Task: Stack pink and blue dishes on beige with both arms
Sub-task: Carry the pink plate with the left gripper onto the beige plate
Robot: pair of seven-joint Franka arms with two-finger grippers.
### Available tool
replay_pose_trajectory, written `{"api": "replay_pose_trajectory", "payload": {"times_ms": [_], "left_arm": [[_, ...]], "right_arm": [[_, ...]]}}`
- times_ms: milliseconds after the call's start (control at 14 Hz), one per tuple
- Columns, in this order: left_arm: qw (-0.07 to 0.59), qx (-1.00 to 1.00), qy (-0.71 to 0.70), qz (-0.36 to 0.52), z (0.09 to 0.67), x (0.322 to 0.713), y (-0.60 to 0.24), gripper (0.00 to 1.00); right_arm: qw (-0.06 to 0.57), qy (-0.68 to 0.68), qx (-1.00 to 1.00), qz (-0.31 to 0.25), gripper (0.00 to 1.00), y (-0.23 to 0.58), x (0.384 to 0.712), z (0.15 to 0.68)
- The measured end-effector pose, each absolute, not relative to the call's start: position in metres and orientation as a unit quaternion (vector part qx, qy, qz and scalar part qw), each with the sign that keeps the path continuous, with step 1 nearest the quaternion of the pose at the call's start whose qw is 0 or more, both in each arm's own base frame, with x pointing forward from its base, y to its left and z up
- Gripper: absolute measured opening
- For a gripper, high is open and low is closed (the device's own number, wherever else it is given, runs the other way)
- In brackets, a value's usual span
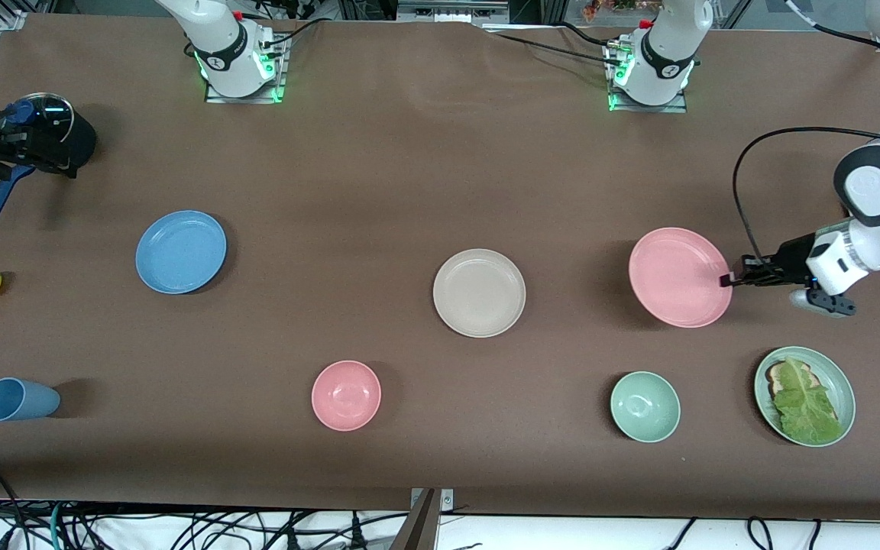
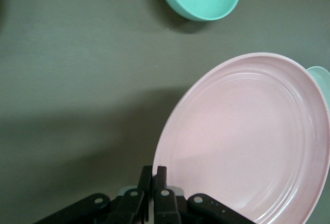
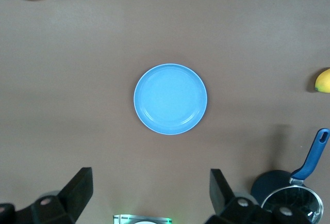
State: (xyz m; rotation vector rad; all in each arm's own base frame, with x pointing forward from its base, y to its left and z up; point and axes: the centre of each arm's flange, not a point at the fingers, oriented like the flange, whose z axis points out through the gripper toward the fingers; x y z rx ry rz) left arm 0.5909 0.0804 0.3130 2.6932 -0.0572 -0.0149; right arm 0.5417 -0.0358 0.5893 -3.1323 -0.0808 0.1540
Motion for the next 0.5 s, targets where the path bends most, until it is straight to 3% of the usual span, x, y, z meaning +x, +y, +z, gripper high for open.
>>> {"api": "replay_pose_trajectory", "payload": {"times_ms": [501], "left_arm": [[0.219,0.975,0.026,-0.04,0.337,0.609,-0.048,0.05]], "right_arm": [[0.002,-0.026,-0.998,0.049,1.0,-0.036,0.542,0.589]]}}
